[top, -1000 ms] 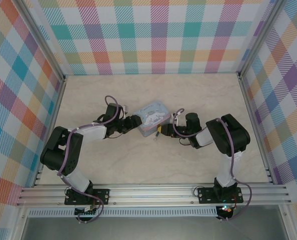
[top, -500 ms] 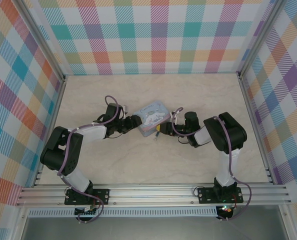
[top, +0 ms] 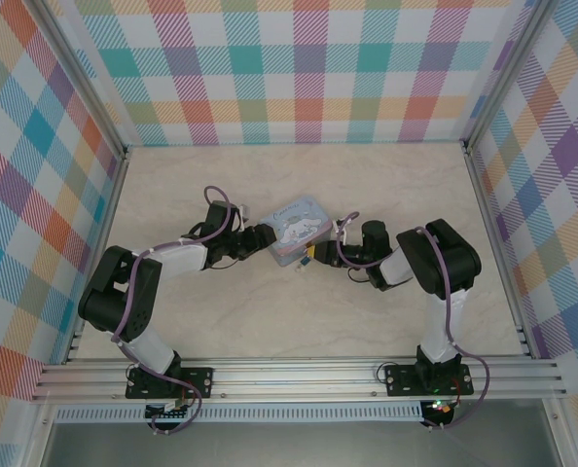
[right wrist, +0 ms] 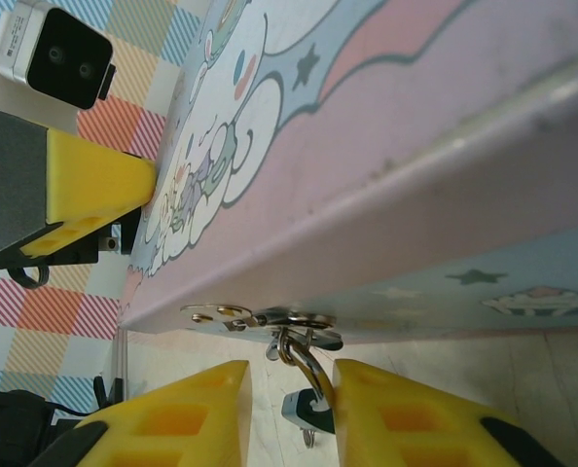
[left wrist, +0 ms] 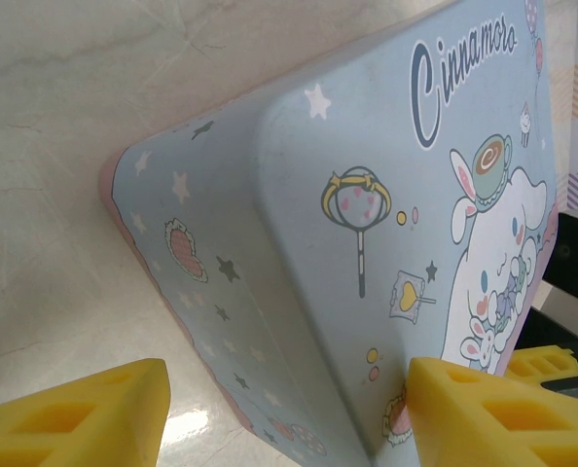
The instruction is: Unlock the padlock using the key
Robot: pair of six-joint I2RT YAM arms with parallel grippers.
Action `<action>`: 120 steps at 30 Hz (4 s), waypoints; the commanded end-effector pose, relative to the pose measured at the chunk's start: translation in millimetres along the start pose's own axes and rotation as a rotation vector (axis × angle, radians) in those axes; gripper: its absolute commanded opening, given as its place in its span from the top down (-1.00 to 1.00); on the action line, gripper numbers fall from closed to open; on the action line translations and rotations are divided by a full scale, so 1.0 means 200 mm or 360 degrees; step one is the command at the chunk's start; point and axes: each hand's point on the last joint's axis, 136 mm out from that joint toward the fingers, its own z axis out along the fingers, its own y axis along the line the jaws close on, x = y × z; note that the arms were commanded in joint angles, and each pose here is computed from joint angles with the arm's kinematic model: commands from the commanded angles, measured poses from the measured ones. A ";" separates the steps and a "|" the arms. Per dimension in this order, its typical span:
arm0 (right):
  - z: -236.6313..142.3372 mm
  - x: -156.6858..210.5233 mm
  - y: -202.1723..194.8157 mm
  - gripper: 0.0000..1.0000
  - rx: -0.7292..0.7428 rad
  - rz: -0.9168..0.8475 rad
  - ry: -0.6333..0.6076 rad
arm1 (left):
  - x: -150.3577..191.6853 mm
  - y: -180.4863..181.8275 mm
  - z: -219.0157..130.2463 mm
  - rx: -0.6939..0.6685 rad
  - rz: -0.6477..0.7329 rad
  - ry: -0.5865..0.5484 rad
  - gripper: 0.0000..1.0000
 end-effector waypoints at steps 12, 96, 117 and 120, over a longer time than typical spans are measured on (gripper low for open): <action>-0.01 -0.02 0.01 0.94 -0.0004 -0.0010 -0.0022 | 0.17 0.16 0.03 -0.0205 -0.0062 0.0164 -0.29; -0.36 0.31 -0.06 0.93 0.0847 0.0379 0.0527 | -0.22 -0.10 -0.99 -0.0342 0.0491 -0.0832 -1.00; -0.76 -0.24 0.15 -0.10 0.1249 -0.0240 -0.0136 | -0.30 0.11 -1.37 -0.0895 0.0490 -0.1282 -1.00; -0.86 -0.31 0.18 -0.35 0.1321 -0.0354 -0.0290 | -0.31 0.16 -1.41 -0.0987 0.0466 -0.1355 -1.00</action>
